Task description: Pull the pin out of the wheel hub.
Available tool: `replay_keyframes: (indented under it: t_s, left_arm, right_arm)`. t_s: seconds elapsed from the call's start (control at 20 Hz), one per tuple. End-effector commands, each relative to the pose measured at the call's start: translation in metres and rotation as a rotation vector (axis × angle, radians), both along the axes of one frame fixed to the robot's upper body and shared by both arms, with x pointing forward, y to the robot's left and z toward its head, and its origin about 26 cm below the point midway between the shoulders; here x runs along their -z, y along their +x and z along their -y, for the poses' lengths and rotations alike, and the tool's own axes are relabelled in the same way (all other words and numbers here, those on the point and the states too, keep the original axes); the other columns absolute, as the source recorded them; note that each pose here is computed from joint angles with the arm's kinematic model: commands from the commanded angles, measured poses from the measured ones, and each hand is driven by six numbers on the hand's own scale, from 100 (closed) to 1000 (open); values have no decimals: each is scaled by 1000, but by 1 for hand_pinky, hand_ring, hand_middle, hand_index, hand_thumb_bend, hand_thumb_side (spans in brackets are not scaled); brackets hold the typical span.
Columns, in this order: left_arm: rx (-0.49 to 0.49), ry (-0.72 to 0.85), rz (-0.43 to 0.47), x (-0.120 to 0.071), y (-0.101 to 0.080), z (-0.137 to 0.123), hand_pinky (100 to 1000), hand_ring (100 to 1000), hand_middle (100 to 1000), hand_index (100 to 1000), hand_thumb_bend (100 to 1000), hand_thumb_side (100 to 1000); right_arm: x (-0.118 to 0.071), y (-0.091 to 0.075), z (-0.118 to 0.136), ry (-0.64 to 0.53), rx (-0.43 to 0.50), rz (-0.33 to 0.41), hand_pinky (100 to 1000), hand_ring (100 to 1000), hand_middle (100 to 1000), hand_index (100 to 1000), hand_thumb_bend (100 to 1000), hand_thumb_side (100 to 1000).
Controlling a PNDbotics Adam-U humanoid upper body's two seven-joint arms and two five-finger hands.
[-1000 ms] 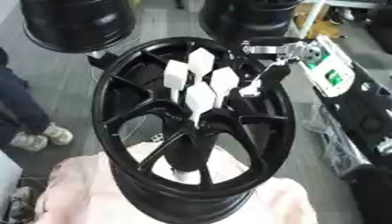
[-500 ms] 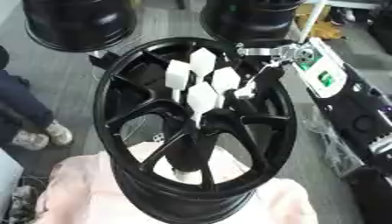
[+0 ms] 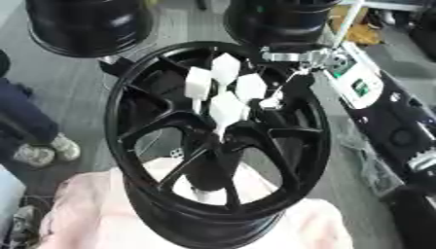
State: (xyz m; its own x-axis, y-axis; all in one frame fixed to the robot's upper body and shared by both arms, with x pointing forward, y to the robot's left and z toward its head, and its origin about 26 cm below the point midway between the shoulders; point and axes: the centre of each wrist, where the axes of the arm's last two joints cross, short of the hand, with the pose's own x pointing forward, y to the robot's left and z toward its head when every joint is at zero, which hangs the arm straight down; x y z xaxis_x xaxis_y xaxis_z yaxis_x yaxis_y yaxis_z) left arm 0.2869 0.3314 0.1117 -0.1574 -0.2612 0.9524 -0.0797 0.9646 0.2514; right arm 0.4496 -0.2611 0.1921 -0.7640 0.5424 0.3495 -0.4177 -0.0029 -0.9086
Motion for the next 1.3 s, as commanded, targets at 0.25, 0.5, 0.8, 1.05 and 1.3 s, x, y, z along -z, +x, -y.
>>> replay_keyframes:
  t_s: [0.25,0.5,0.8,1.05,1.3]
  left_arm:
    - [5,21,19,-8,0,-1,768,727,638,706,292,782]
    - [4,22,18,-8,0,-1,767,727,638,706,292,782]
    - [2,25,15,-8,-1,-2,768,728,638,706,291,783]
    - [-1,28,14,-7,-1,-3,768,728,638,706,291,783]
    - [-7,29,15,-8,-1,-4,767,728,638,705,291,783]
  right_arm:
    - [-36,-3,4,-22,-108,119,757,678,691,352,132,270]
    - [-51,-7,8,12,-96,155,760,675,693,350,133,266]
    - [-79,-14,20,59,-59,217,762,670,693,349,141,258]
    - [-103,-22,40,111,17,281,764,661,694,350,146,245]
    - [-114,-33,83,181,184,345,758,640,691,349,164,232]
